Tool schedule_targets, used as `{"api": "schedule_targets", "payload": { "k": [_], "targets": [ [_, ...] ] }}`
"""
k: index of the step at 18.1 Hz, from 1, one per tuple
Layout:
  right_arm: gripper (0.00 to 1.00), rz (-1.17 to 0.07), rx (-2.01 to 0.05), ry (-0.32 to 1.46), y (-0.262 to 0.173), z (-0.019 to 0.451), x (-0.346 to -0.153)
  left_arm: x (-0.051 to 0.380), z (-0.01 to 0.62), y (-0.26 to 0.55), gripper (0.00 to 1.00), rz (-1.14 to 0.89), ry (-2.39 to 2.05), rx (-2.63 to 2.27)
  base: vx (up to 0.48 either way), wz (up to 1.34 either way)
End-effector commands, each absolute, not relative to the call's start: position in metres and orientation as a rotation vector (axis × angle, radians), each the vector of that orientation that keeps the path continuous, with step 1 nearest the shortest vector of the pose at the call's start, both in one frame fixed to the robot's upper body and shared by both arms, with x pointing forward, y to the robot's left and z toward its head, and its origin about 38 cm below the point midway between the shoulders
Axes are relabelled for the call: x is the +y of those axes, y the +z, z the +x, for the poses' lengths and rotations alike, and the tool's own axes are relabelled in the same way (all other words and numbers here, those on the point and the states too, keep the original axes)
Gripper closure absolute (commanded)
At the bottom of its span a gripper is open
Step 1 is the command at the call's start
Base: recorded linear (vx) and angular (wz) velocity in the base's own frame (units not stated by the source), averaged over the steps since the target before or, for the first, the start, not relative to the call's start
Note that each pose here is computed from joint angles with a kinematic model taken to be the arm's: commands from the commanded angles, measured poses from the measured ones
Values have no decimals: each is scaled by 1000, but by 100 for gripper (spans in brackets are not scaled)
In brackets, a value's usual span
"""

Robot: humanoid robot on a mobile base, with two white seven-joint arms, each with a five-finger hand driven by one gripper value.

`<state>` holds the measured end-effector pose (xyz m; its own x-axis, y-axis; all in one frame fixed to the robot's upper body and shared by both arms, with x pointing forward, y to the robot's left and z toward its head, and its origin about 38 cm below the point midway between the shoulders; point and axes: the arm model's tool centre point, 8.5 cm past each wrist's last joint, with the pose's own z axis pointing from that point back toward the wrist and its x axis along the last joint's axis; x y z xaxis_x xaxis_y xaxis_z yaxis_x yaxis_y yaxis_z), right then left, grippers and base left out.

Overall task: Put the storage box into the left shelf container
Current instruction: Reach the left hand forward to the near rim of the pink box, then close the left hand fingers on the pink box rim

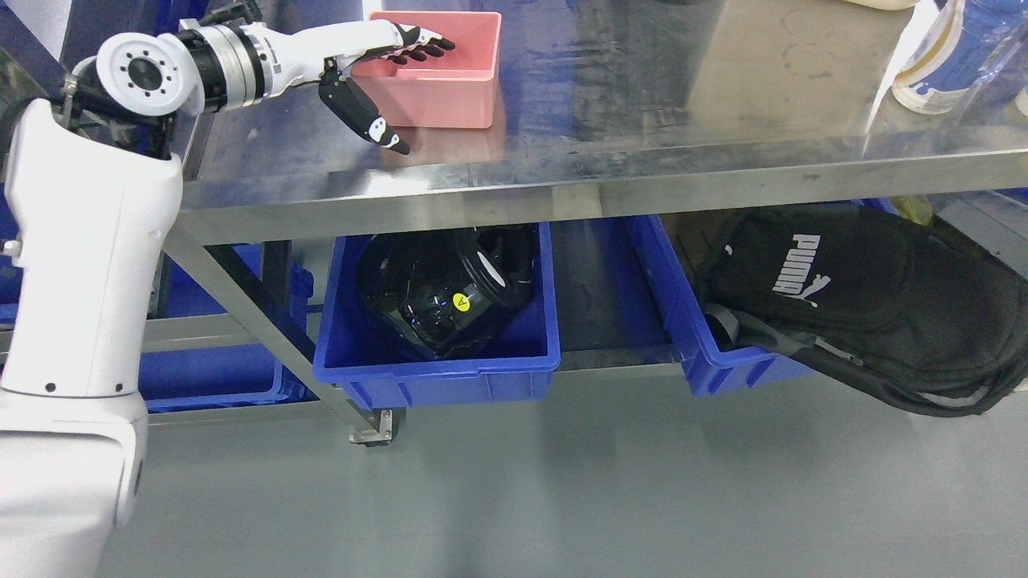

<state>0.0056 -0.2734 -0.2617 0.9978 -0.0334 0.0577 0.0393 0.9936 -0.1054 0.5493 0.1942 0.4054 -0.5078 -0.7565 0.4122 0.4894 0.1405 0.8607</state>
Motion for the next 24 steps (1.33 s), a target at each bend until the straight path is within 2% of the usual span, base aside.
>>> {"api": "schedule_targets", "payload": {
  "k": [1,8,11,14,16,18,19,22,24],
  "targets": [
    [1,-124,-93,-35,-260,24,-285,146,576,383,4,187,-1590,-1301,0,0],
    [1,-124,-93,-35,-260,24,-285,137,585,367,10,182,-1590,-1224,0,0],
    [1,-124,-93,-35,-260,24,-285,137,587,358,18,173,-1587,-1189,0,0],
    [1,-124,-93,-35,-260,24,-285,139,588,353,35,119,-1564,-1180,0,0],
    [1,-124,-93,-35,-260,24,-285,145,588,355,54,103,-1534,-1202,-3,39],
    [1,-124,-93,-35,-260,24,-285,154,590,362,78,77,-1491,-1259,-1,39],
    [1,-124,-93,-35,-260,24,-285,156,589,365,85,67,-1484,-1288,0,0],
    [1,-124,-93,-35,-260,24,-285,164,589,376,99,56,-1475,-1377,0,0],
    [1,-124,-93,-35,-260,24,-285,169,588,380,100,62,-1481,-1409,-4,28]
  ]
}}
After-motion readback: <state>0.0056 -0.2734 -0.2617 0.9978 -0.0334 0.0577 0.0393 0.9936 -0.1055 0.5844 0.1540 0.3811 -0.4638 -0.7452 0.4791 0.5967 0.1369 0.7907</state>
